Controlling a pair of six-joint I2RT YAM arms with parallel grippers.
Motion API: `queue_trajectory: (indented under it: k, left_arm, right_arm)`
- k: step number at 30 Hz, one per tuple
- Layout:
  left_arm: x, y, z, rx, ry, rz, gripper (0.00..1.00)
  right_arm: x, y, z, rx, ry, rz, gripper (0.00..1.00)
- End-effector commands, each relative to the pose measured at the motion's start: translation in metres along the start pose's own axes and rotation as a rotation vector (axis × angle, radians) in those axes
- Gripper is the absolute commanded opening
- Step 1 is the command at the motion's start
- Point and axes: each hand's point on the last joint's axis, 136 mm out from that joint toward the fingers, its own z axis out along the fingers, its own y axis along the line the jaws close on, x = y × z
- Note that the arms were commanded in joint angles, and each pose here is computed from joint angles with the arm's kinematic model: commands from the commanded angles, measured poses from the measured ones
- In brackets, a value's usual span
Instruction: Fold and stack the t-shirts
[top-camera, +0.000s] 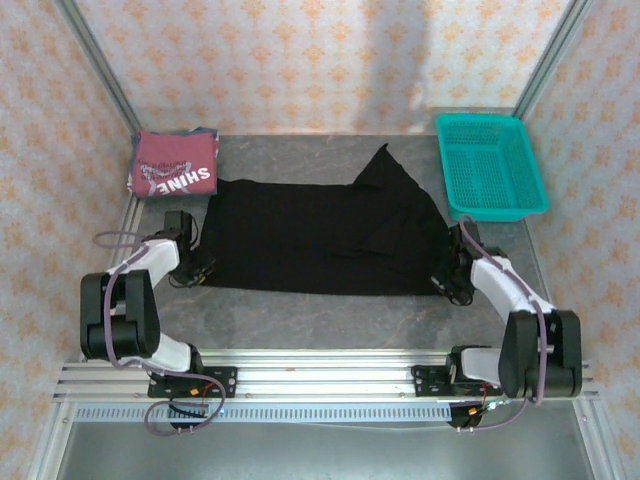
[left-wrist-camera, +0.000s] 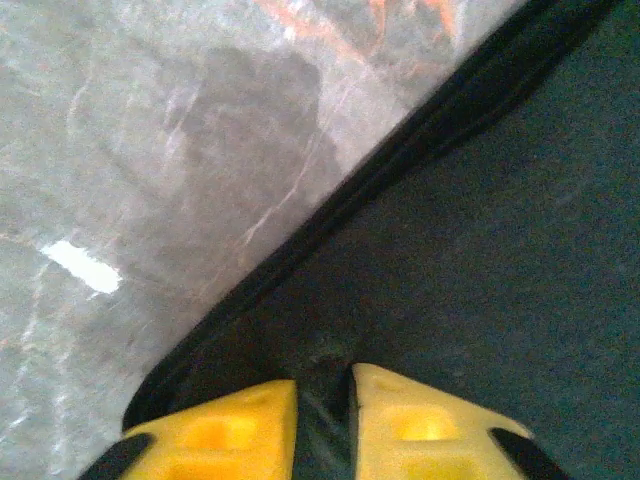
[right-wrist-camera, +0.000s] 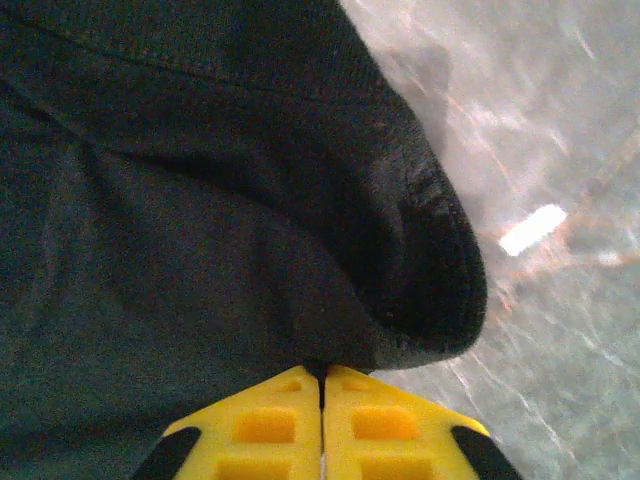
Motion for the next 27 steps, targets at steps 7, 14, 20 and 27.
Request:
queue_trajectory:
  k: [7,14,20,27]
  left_arm:
    - [0.0,-0.037,-0.109,0.185,-0.218,0.058,0.67]
    - [0.003,-0.127,-0.186,0.34,-0.431,0.425,0.7]
    - [0.031,-0.165,-0.193,0.387,-0.464,0.606,0.7]
    - [0.037,-0.157,-0.191,0.368,-0.475,0.617,0.7]
  right_arm:
    - [-0.006,0.063,-0.089,-0.338,-0.063,-0.049,0.59]
    - [0.0,0.152,-0.068,-0.469,0.073,-0.21,0.58]
    - [-0.002,0.171,-0.021,-0.41,0.144,-0.218,0.53]
    - [-0.006,0.177,0.001,-0.389,0.162,-0.206,0.48]
